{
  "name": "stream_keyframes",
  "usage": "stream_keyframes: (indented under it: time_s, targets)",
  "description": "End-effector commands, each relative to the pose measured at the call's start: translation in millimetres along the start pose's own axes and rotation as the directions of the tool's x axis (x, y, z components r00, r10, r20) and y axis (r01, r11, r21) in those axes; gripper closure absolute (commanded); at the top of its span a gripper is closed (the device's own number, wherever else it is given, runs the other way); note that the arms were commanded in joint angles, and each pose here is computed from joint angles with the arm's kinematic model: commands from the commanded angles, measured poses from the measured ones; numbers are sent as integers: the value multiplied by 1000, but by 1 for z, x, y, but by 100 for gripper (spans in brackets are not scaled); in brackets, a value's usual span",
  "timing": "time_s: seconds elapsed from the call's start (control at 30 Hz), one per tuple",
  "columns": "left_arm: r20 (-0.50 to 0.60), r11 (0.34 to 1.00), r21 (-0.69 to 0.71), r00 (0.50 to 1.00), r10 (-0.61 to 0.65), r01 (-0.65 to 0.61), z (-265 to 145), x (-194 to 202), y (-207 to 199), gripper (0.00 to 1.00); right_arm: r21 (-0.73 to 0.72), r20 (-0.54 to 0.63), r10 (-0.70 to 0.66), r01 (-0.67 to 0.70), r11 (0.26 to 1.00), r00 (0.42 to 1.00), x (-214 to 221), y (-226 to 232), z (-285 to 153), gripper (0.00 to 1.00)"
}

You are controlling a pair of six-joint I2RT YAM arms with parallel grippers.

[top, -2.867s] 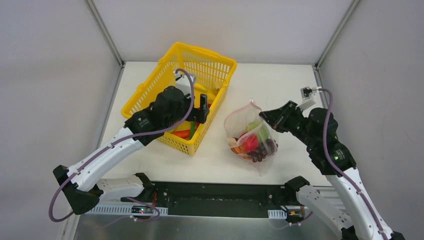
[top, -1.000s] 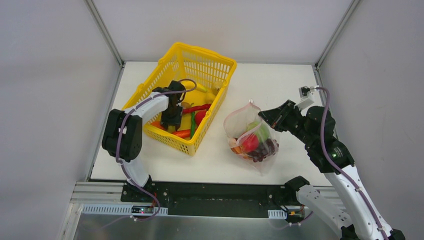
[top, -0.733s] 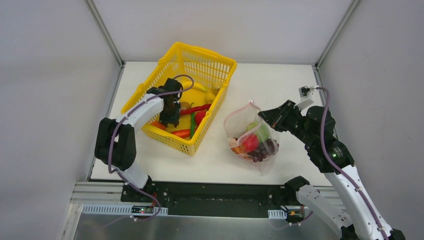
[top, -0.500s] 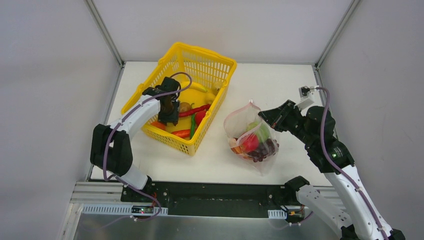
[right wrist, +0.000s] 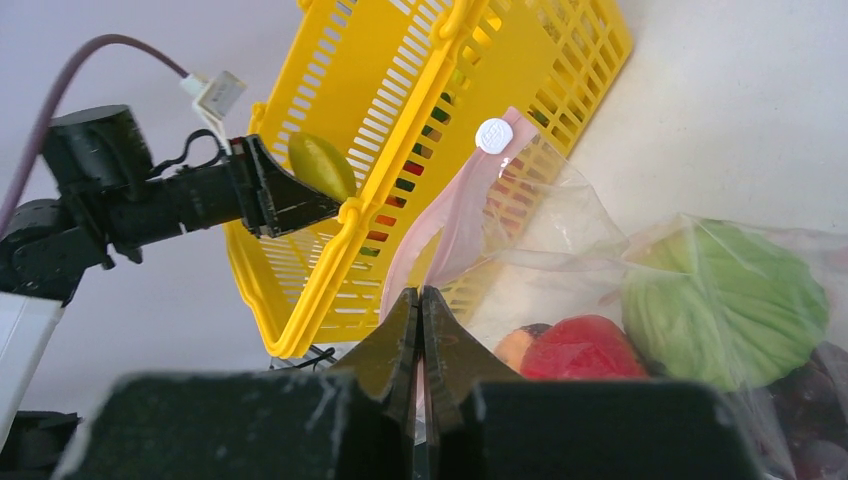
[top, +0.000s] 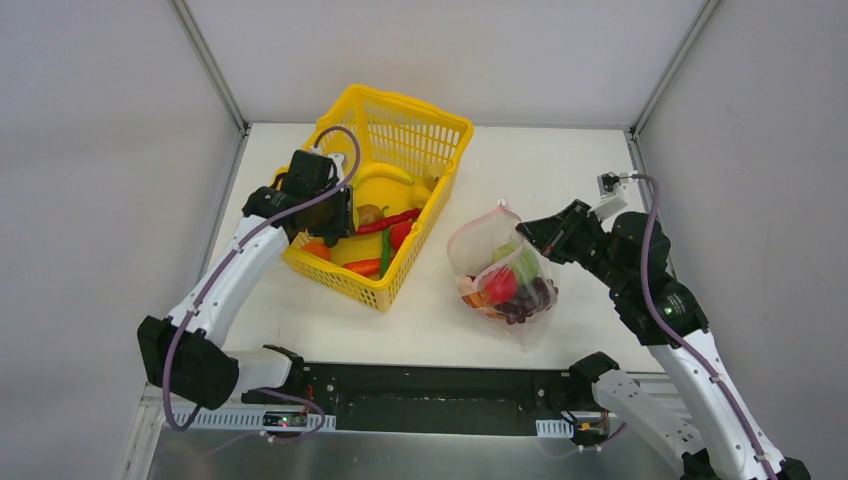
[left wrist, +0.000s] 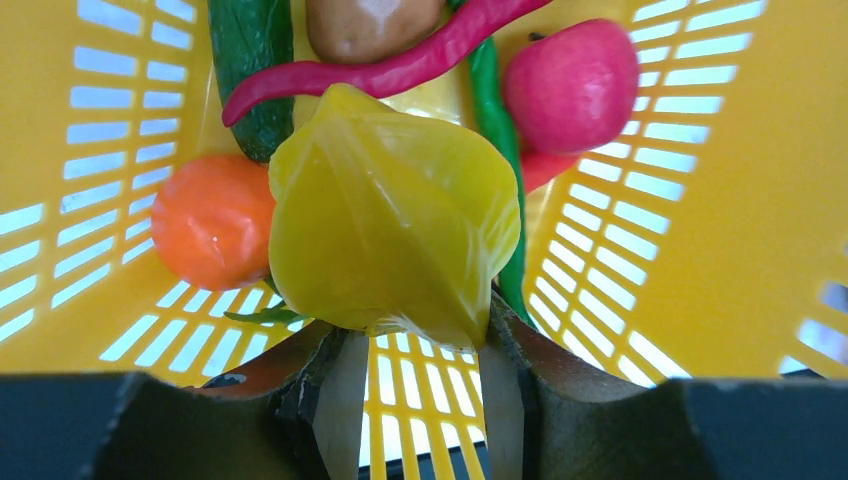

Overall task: Place the food in the zip-top bag and seal the zipper
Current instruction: Pick up the fake fruit from the bin, then place the fake fruit in the zipper food storage bag.

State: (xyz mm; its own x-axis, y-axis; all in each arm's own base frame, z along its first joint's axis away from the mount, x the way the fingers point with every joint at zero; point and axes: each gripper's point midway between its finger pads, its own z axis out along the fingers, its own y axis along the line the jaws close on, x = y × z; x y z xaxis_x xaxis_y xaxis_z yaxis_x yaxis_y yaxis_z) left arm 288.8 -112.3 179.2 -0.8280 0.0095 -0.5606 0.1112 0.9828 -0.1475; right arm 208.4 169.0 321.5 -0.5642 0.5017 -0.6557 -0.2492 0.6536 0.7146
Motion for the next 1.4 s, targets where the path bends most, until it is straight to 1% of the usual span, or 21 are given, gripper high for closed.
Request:
stream_keyframes:
  time_s: [0.0,0.3,0.43,0.57,0.67,0.73,0.83,0.9,1.0,1.07,1.13,1.2,1.3,1.37]
  targets:
    - [152,991,134,988,-26,5,-37,-25,-24,66,-66,48,11,-7,998,999,-14,18,-2,97]
    - [317,944,329,945,-78,-32,-85,-40,-54,66,-65,56,9,-5,998,998,-15,18,-4,97]
    - [339,917,396,936,-96,-49,-100,-41,-65,66,-68,49,12,-9,998,999,-14,18,-3,97]
    - [346,865,497,930,-126,-68,-115,-43,-87,67,-69,47,17,-14,998,999,-13,18,-3,97]
    - [377,825,553,918,-120,-119,-128,-47,-110,67,-74,45,20,-17,997,999,-13,19,-3,97]
    - [388,788,592,917,-95,-169,-138,-47,-132,67,-77,43,22,-19,997,999,-13,20,-2,97]
    - [396,754,612,918,-34,-237,-145,-45,-161,67,-83,38,25,-21,996,999,-12,21,-3,97]
    - [399,720,635,917,5,-280,-150,-43,-180,67,-89,37,25,-22,996,999,-12,22,-4,97]
    - [402,681,651,913,66,-335,-153,-40,-201,67,-91,42,24,-20,996,999,-13,23,-5,97]
    - [405,640,673,909,102,-371,-155,-35,-217,67,-95,42,23,-19,995,999,-13,23,-6,97]
    - [395,586,702,906,152,-404,-152,-27,-236,66,-99,40,23,-19,995,999,-13,24,-7,97]
    - [384,552,717,903,196,-425,-148,-18,-250,66,-104,36,22,-19,994,999,-12,25,-7,97]
    - [371,515,733,896,244,-444,-140,-8,-269,66,-112,32,21,-17,994,999,-11,27,-7,97]
    - [363,503,737,892,269,-452,-134,-4,-279,66,-113,34,22,-18,993,999,-12,27,-7,97]
